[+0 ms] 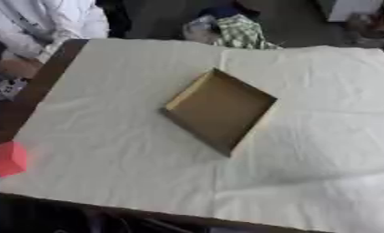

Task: Pick up objects on the table and place them in the box.

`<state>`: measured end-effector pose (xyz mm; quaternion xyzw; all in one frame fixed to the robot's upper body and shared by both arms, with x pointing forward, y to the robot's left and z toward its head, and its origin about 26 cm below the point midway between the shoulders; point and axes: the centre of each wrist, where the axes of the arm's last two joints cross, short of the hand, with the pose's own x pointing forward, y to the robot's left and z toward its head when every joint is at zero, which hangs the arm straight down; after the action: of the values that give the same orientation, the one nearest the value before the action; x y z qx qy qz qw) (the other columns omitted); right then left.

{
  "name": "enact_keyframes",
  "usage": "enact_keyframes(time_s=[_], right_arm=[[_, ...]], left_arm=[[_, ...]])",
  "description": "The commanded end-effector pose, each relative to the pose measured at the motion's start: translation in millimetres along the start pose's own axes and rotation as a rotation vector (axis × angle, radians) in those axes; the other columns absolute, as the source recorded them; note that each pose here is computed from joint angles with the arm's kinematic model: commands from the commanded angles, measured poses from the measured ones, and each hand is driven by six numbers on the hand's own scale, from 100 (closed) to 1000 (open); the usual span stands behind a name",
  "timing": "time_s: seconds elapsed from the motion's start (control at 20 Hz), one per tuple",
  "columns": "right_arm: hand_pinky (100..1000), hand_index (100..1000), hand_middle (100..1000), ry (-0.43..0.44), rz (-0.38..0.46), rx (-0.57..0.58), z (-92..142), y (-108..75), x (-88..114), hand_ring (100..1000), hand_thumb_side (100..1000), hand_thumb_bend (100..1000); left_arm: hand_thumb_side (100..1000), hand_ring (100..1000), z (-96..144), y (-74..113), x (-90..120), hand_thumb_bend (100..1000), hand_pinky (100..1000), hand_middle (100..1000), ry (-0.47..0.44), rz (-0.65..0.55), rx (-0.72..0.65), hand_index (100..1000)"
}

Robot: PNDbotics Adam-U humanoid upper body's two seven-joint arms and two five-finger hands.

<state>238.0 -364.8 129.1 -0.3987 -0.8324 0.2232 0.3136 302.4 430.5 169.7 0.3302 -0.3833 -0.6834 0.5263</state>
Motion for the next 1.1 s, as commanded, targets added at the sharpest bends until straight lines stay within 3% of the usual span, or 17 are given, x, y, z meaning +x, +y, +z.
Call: enact_keyframes(time_s=[0.05,0.45,0.85,1.1], right_arm=[[863,784,837,-0.021,0.007,-0.005,-4.7,-4.5,2.5,775,815,100],[863,784,836,-0.019,0.002,-0.005,-4.3,-3.2,2.9,775,815,100],[862,783,835,-0.021,-0.014,0.001,-5.0,-0.9,4.2,774,816,100],[862,783,834,-0.023,-0.023,0.001,-6.3,0.2,4.9,774,817,100]], left_arm=[[390,861,6.2,3.4,-14.8,666,820,810,0.068,0.011,0.019,899],[386,852,1.3,-13.3,-35.3,641,806,800,0.143,0.08,0.032,891],[335,842,-11.0,-14.9,-36.7,579,790,784,0.126,0.097,0.095,880],[364,840,-20.8,-18.8,-40.6,559,783,779,0.113,0.13,0.053,876]])
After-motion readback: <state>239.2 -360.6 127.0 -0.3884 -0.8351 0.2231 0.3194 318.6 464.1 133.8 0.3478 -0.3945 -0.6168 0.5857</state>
